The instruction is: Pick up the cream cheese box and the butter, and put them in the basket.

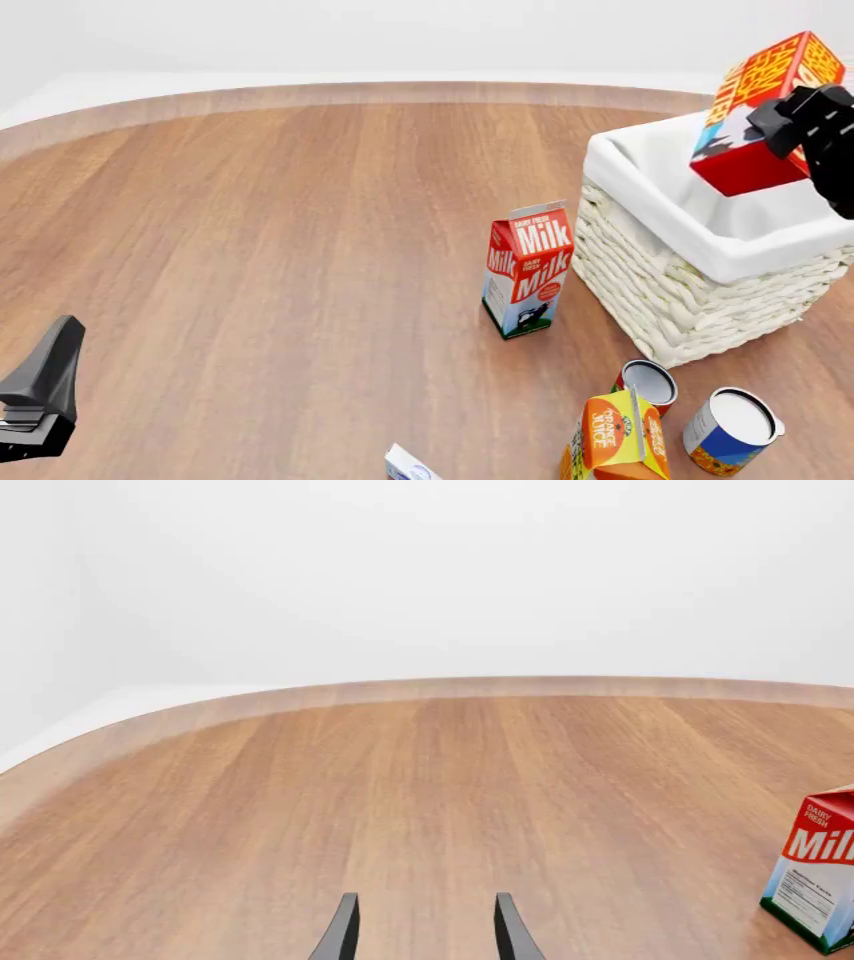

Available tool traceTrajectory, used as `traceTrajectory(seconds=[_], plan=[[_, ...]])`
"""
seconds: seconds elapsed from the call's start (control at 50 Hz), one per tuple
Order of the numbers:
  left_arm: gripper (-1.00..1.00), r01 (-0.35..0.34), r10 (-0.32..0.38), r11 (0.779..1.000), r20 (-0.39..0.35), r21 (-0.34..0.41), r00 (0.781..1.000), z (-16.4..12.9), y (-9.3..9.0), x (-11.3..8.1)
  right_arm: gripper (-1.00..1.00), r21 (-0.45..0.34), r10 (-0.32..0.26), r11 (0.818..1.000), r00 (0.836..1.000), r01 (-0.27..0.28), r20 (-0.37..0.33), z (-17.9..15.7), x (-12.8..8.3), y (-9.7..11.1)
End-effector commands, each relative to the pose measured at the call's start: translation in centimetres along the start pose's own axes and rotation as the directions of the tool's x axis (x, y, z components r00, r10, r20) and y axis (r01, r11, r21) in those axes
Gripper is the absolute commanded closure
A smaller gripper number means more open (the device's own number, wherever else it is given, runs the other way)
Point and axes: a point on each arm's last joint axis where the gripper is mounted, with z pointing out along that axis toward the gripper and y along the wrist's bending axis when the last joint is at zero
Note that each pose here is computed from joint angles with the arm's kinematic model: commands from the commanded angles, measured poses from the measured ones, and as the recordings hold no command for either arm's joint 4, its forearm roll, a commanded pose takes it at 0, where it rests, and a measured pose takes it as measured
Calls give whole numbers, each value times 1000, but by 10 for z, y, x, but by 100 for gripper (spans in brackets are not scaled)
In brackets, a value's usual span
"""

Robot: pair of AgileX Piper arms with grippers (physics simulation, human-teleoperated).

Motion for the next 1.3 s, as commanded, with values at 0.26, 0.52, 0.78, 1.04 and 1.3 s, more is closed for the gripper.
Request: traceTrajectory(seconds=[0.26,0.52,0.78,1.04,1.3], plan=[[-100,0,0,1000,0,0,1000,0,0,0,100,-8,6,1000,1000,-5,22,2,-2,0],[-100,0,0,1000,0,0,1000,0,0,0,100,-2,25,1000,999,-25,21,10,0,-3],[-100,0,0,1000,0,0,1000,0,0,0,100,13,27,1000,1000,-27,1,23,6,-7],[-100,0,0,1000,0,0,1000,0,0,0,100,27,28,999,1000,-28,9,26,4,-10],[-100,0,0,1000,0,0,1000,0,0,0,100,30,34,999,999,-35,8,32,4,-12]])
